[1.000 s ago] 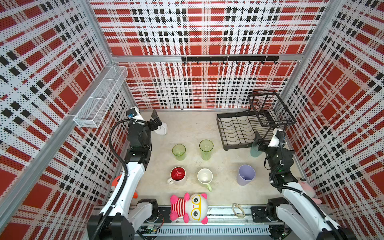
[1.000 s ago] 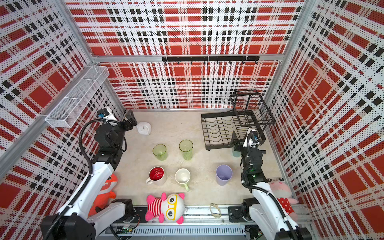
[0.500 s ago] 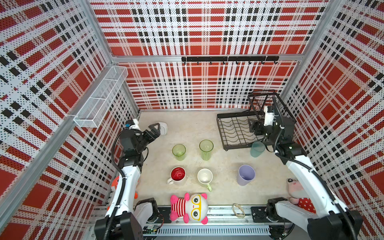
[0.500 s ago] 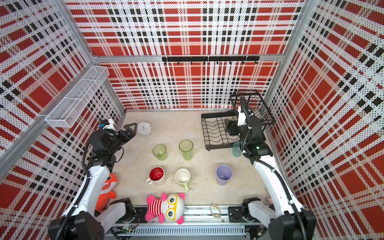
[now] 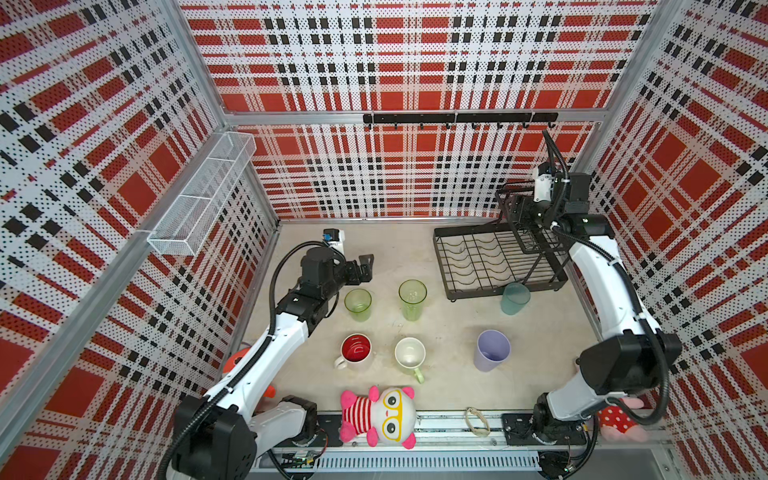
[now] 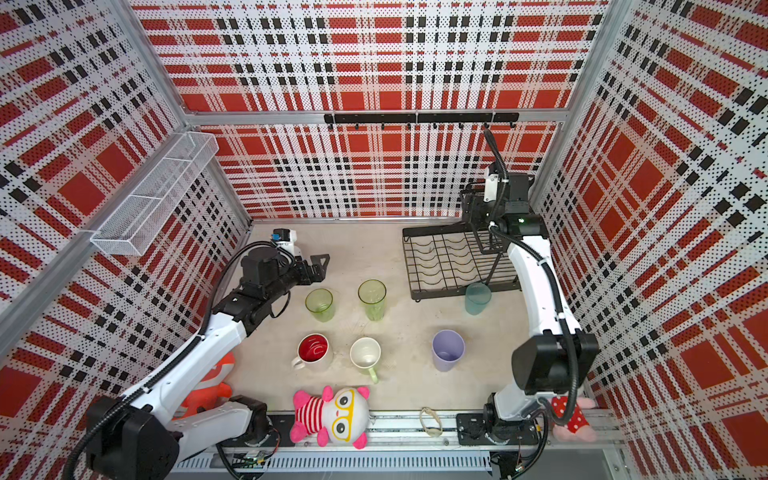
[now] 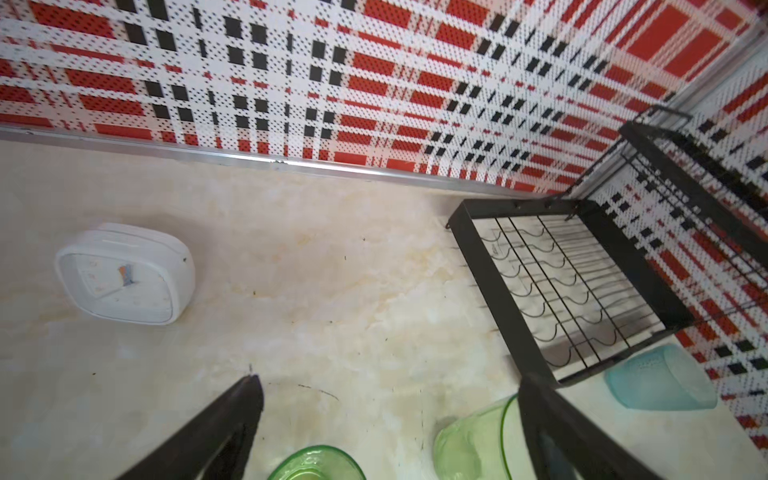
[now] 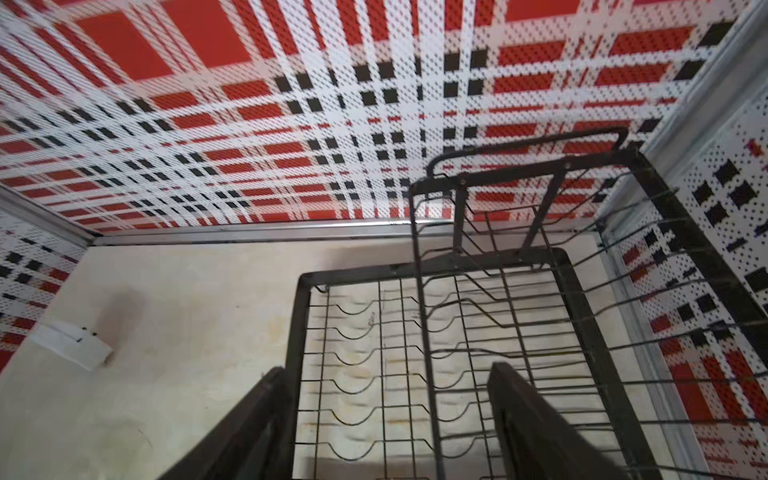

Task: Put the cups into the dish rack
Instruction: 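Grasp the dish rack frame with the right gripper and pull it toward the table center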

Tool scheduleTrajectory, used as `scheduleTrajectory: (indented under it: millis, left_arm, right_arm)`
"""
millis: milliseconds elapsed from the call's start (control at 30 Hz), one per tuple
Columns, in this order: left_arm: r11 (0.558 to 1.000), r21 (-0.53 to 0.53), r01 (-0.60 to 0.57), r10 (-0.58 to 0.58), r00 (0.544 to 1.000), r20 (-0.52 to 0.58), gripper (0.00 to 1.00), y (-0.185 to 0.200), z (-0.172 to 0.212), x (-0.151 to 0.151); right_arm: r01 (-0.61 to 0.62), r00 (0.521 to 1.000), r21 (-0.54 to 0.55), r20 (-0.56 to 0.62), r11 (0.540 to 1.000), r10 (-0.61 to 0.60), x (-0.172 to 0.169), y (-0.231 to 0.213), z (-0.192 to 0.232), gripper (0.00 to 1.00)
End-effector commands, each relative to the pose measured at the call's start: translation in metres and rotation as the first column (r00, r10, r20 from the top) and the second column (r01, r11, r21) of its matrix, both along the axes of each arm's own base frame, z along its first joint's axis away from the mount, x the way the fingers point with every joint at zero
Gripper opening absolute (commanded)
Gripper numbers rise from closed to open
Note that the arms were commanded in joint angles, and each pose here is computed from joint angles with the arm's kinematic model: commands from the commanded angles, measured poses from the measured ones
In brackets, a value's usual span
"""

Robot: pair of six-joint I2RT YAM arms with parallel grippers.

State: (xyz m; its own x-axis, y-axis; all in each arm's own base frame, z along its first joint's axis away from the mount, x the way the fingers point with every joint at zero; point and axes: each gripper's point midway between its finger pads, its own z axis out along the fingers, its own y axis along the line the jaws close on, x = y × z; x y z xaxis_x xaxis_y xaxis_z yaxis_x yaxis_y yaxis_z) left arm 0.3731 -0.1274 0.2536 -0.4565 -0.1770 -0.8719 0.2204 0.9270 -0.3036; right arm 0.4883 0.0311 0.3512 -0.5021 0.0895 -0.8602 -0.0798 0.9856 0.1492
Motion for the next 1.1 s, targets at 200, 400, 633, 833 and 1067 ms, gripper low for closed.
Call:
scheduleTrajectory:
  millis: [200,400,633,833,1067]
  left_arm:
    - [0.994,0.089,-0.057,0.057,0.998,0.000,0.98,0.017,-0.016,0.004]
    - [0.994,0.092,-0.064,0.065,0.998,-0.010,0.98,0.019,-0.019,0.005]
    - [0.995,0.074,-0.065,0.067,0.997,-0.025,0.98,0.021,-0.022,0.006]
    - [0.993,0.083,-0.079,0.082,0.996,-0.024,0.98,0.024,-0.024,0.005]
    - [0.993,0.079,-0.090,0.093,0.995,-0.032,0.98,0.026,-0.026,0.007]
  right_arm:
    - [0.015,0.970,-0.174,-0.236,0.985,-0.056,0.027,-0.026,-0.062,0.93]
    - [-0.038,0.948,-0.240,-0.316,0.970,-0.041,0.035,-0.030,-0.081,0.94]
    - [-0.048,0.927,-0.269,-0.371,0.962,-0.057,0.033,-0.035,-0.098,0.88]
    - [-0.065,0.917,-0.265,-0.395,0.962,-0.047,0.033,-0.034,-0.106,0.78]
    - [-0.106,0.913,-0.268,-0.408,0.958,-0.013,0.034,-0.030,-0.115,0.66]
